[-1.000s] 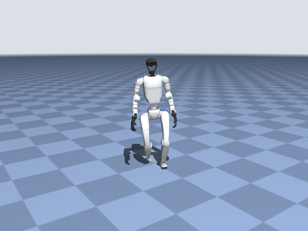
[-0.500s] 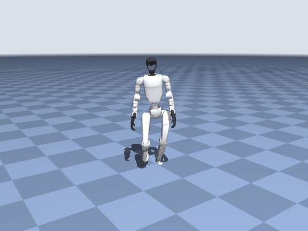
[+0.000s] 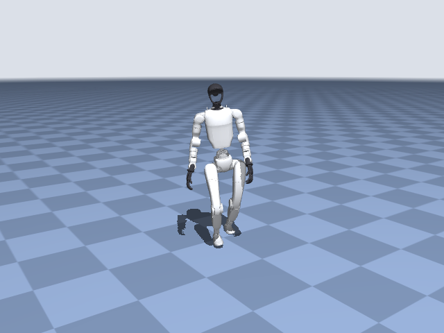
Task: Walk
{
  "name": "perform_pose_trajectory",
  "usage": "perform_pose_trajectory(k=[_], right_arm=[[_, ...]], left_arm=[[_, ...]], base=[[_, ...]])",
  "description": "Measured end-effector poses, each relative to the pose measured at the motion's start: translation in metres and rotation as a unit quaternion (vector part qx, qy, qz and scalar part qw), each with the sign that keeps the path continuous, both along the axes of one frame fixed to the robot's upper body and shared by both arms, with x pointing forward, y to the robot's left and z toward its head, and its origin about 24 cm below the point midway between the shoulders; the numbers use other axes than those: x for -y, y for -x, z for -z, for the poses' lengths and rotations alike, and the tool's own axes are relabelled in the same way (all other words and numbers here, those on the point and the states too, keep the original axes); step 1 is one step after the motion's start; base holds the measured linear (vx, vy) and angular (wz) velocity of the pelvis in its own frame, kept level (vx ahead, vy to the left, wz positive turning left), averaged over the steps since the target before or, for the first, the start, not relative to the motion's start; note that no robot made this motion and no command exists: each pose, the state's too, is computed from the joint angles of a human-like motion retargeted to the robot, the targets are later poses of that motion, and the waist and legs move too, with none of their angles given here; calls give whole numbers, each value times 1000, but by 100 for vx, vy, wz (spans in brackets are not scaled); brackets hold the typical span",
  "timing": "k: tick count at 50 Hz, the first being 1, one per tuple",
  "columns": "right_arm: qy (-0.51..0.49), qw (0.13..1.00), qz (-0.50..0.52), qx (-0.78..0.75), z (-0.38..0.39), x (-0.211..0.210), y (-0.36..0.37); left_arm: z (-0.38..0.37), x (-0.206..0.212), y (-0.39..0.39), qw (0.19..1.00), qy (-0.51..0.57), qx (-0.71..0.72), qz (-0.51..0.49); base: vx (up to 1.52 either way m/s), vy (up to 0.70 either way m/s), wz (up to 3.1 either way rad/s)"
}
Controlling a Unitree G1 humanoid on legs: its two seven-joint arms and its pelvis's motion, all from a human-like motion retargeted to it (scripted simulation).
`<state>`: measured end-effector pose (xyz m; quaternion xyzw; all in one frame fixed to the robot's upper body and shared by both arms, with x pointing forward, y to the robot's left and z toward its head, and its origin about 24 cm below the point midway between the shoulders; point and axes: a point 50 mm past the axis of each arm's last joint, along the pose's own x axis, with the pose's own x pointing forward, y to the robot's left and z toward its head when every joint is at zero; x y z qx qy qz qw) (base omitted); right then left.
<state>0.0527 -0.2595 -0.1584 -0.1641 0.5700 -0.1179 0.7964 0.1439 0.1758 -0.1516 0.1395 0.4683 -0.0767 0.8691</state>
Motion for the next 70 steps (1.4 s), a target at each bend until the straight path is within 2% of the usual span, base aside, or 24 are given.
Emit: perform_pose_trajectory(k=[10,20,35,45,70], right_arm=[[13,1000,-21,15,-1,-3,-9],[39,997,-55,44,-8,-1,-33],[20,993,-77,87,-12,-12,-54],[-18,996,-72,46,-2,-22,-31],[-21,1000,-5,21,1,-13,-11]], left_arm=[[9,-10,26,999,-24,-49,5],[3,-11,17,999,-42,-15,30],[10,-17,40,999,-26,-40,-23],[16,-21,61,995,-23,-82,-51],[-11,1,-26,999,-3,50,-18]], base=[[7,-2,-23],[2,0,0],[3,-1,20],[3,2,22],[-1,1,26]])
